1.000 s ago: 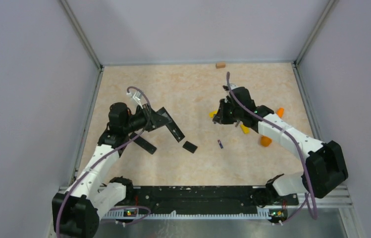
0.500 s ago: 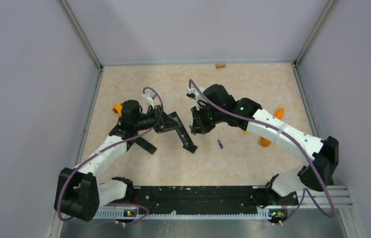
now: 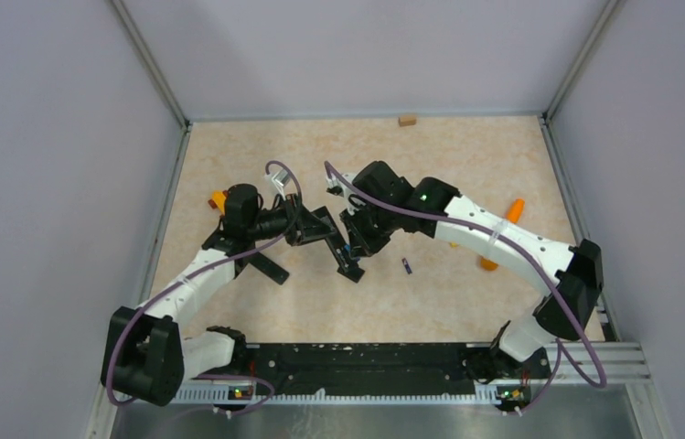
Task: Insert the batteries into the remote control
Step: Load the battery into the remote control.
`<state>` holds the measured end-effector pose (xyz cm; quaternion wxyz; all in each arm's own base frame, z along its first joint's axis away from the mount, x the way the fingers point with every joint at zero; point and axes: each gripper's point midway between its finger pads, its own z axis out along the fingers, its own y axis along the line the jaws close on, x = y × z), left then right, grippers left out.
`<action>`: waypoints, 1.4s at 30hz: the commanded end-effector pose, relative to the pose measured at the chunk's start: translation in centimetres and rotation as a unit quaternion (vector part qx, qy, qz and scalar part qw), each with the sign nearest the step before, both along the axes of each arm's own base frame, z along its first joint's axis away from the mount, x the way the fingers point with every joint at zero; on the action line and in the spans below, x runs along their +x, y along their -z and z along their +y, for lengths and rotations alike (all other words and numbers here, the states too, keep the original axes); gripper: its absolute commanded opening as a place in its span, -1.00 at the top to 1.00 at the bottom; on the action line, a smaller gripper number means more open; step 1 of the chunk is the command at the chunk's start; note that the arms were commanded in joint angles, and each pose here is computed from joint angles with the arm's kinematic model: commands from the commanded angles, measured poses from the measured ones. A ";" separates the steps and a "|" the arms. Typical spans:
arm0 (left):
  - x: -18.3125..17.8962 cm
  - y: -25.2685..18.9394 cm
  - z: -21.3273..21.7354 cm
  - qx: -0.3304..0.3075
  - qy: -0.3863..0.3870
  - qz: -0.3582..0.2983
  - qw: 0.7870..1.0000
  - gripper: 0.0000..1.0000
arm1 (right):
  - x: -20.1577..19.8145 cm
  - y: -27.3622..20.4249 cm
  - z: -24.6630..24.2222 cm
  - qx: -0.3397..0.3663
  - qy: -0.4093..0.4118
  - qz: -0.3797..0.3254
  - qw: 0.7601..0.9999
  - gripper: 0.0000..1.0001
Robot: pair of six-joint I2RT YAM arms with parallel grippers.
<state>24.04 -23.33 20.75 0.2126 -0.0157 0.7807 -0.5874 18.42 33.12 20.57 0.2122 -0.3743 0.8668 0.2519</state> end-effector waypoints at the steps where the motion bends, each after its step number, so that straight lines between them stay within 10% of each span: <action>1: 0.5 -1.9 -0.4 -0.017 0.008 -0.021 1.000 1.00 | 0.1 -1.0 1.1 0.009 -0.016 -0.019 1.000 1.00; 12: 0.5 -2.6 -0.3 -0.025 -0.004 -0.026 0.999 1.00 | 0.3 -0.4 1.7 0.009 -0.014 -0.011 1.000 1.00; 24: 0.3 -3.2 -0.2 -0.037 -0.005 -0.022 0.999 1.00 | 0.4 -1.5 1.7 0.026 0.003 -0.017 1.000 0.49; 42: 0.5 -2.9 0.2 -0.037 -0.017 -0.019 0.999 1.00 | 0.6 -3.7 2.9 0.088 0.054 0.001 0.995 0.81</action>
